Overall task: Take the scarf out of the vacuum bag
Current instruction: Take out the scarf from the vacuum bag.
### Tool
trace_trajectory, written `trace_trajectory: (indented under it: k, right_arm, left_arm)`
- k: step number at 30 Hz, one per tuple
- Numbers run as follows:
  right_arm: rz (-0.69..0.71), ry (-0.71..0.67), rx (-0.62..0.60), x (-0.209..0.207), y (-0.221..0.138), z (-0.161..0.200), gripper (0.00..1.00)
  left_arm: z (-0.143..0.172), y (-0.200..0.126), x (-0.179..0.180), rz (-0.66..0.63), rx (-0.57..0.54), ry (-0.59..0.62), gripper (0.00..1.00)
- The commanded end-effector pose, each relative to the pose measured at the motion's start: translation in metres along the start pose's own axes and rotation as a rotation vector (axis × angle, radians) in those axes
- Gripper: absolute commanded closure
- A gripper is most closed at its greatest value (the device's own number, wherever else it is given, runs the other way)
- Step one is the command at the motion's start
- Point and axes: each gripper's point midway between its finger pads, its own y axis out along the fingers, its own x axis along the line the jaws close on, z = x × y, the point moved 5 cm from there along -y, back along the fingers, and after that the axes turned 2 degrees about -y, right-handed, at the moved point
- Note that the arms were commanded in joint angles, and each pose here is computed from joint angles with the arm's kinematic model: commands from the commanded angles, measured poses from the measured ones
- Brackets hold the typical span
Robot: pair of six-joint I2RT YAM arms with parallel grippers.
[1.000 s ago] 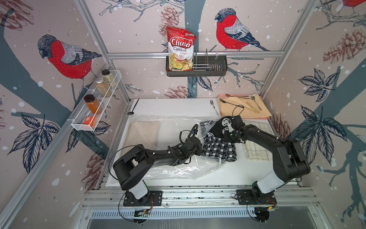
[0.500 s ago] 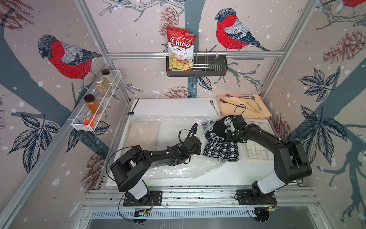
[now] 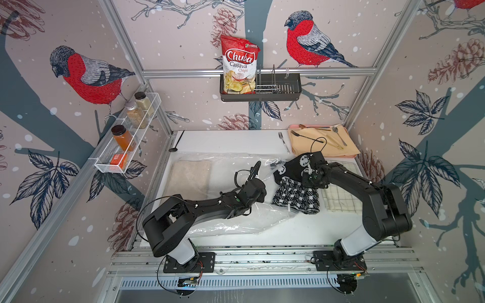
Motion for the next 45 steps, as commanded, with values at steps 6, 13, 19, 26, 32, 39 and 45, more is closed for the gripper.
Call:
trace_trajectory:
  k: [6,13,19,26,32,39,45]
  right_arm:
    - [0.092,0.007,0.008,-0.014,0.004,0.000,1.00]
    - [0.113,0.008,0.028,-0.016,0.009,0.001,0.90]
    - [0.149,0.019,0.022,-0.021,0.008,0.001,0.61]
    - [0.177,0.041,-0.032,-0.025,-0.006,-0.006,0.43]
    - [0.195,0.072,-0.135,-0.026,-0.037,-0.020,0.26]
    - [0.173,0.095,-0.294,-0.025,-0.076,-0.033,0.24]
    - [-0.299,0.106,-0.398,0.012,-0.082,-0.031,0.87]
  left_arm:
    - [-0.013,-0.010,0.005,-0.041,-0.046,-0.002,1.00]
    - [-0.024,-0.022,0.004,-0.027,-0.081,-0.010,1.00]
    - [-0.034,-0.029,-0.001,-0.007,-0.104,-0.011,1.00]
    - [-0.034,-0.028,-0.003,-0.009,-0.102,-0.003,1.00]
    - [-0.032,-0.024,-0.006,-0.004,-0.092,0.000,1.00]
    - [-0.032,-0.020,-0.009,-0.005,-0.086,0.003,1.00]
    - [-0.033,-0.018,-0.012,-0.002,-0.082,0.006,1.00]
